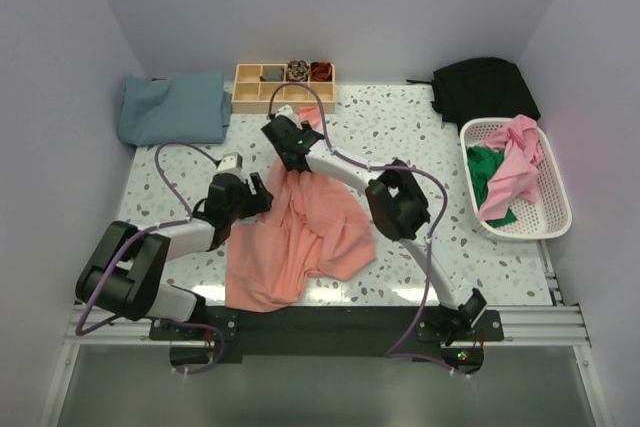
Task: Fold and stack the t-shirts
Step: Flatten out the tshirt
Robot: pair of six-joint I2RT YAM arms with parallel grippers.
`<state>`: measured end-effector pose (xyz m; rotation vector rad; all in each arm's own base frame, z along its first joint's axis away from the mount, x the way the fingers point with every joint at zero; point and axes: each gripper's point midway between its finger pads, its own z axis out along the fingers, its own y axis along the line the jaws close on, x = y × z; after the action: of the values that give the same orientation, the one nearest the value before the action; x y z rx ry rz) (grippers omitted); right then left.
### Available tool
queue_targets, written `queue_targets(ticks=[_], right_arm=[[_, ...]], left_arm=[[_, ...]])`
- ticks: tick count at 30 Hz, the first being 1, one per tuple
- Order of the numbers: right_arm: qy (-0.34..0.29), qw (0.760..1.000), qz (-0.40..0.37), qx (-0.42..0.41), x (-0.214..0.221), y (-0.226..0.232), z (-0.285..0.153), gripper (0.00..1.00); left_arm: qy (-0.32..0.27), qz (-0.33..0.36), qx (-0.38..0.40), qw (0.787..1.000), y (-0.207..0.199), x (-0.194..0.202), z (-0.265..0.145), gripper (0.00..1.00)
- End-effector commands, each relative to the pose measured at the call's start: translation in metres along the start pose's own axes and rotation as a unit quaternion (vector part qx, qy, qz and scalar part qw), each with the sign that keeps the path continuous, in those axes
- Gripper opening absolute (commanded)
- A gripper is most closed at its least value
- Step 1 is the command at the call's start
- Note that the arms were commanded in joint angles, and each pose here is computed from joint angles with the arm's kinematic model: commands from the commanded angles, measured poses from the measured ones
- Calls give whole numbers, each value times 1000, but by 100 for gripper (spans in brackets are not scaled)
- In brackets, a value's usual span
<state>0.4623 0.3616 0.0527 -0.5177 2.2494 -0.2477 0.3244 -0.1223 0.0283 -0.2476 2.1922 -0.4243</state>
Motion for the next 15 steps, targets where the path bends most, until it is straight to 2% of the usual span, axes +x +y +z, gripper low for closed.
queue_targets(ticks=[1,3,4,6,7,8,11,12,14,15], right_arm=[[-29,999,29,10,-19,-22,-28,38],[-32,999,25,16,-17,-28,-34,16],[-35,999,24,25,-19,-34,-38,0],[-46,998,28,35,-26,-48,-53,0],[-49,997,29,47,-27,-56,-58,0],[-63,996,37,50,-32,-68,-74,0],[-79,992,52,80,-29,-98,-96,0],[-104,988,74,85,-42,-118,-122,0],[-104,985,82,107,-30,-142,-132,0],[-121,981,103,111,-36,-160,-155,0]], left_arm=[[30,-12,7,999,3,19,1,56],[35,-11,30,999,-6,20,1,40],[36,-11,35,999,-7,20,2,26],[40,-8,52,998,-14,20,2,15],[40,-7,58,997,-17,19,3,3],[41,-3,62,997,-18,19,3,0],[42,6,67,997,-21,17,3,0],[35,9,69,997,-23,11,2,0],[35,20,66,997,-23,7,0,0],[21,25,65,997,-27,-6,-2,0]])
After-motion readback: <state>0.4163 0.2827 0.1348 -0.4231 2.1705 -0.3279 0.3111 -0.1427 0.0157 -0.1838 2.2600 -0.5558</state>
